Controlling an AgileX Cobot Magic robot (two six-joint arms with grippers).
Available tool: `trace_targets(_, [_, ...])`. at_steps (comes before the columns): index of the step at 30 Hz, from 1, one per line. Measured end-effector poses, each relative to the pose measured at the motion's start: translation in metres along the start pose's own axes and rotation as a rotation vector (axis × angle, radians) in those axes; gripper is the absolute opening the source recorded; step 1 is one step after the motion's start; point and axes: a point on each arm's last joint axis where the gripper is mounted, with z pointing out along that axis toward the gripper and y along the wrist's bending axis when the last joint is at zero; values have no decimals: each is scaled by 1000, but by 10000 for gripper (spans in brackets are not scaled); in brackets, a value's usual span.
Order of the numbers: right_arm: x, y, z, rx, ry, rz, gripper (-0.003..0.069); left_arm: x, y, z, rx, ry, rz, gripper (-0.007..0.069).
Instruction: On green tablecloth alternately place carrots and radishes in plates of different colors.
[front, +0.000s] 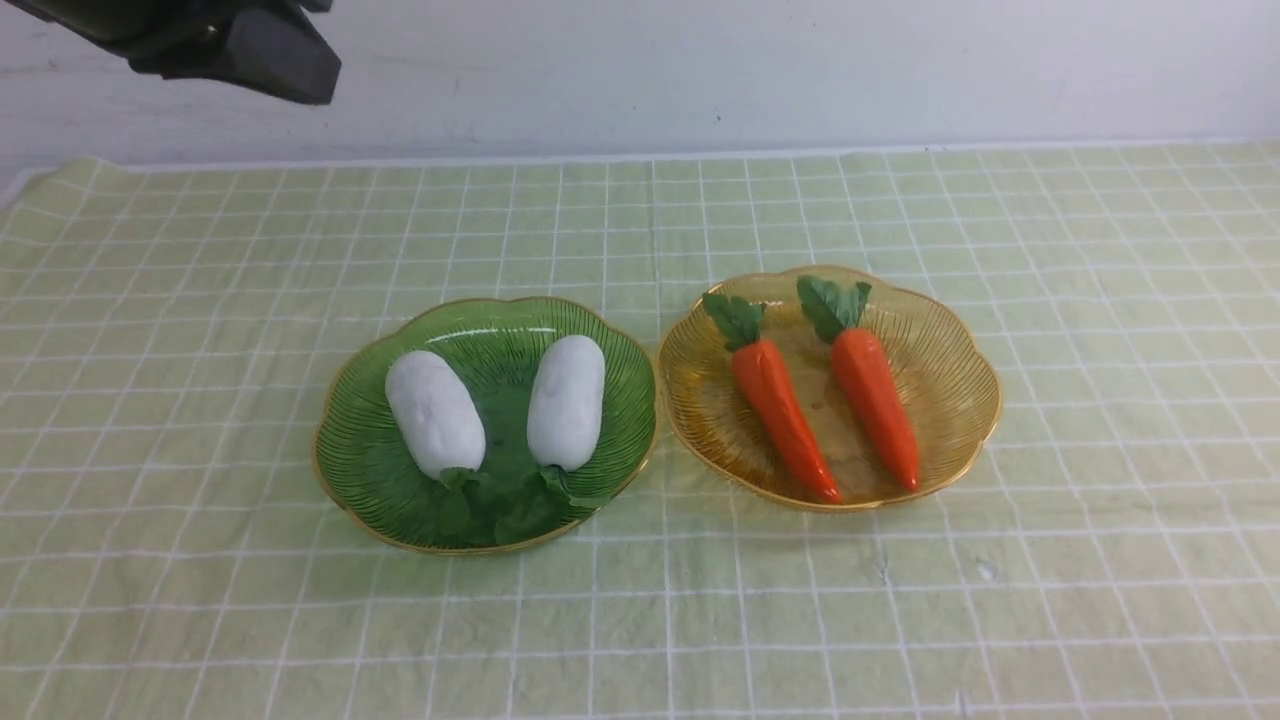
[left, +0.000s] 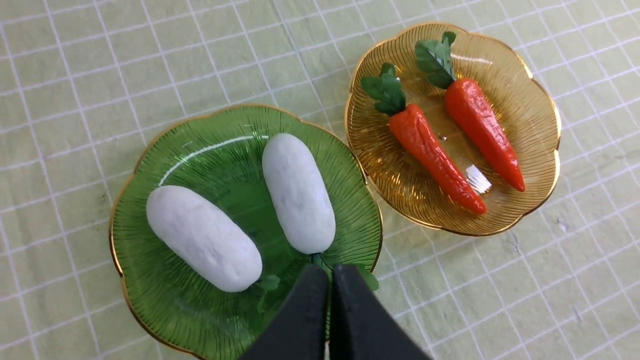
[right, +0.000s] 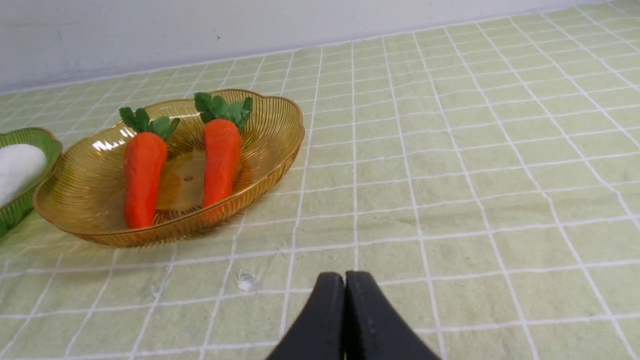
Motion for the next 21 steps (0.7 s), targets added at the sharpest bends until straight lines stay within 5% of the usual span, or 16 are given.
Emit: trace_targets(21, [0, 0, 0, 4, 0, -29, -15, 129, -25, -53, -2, 27, 68, -8])
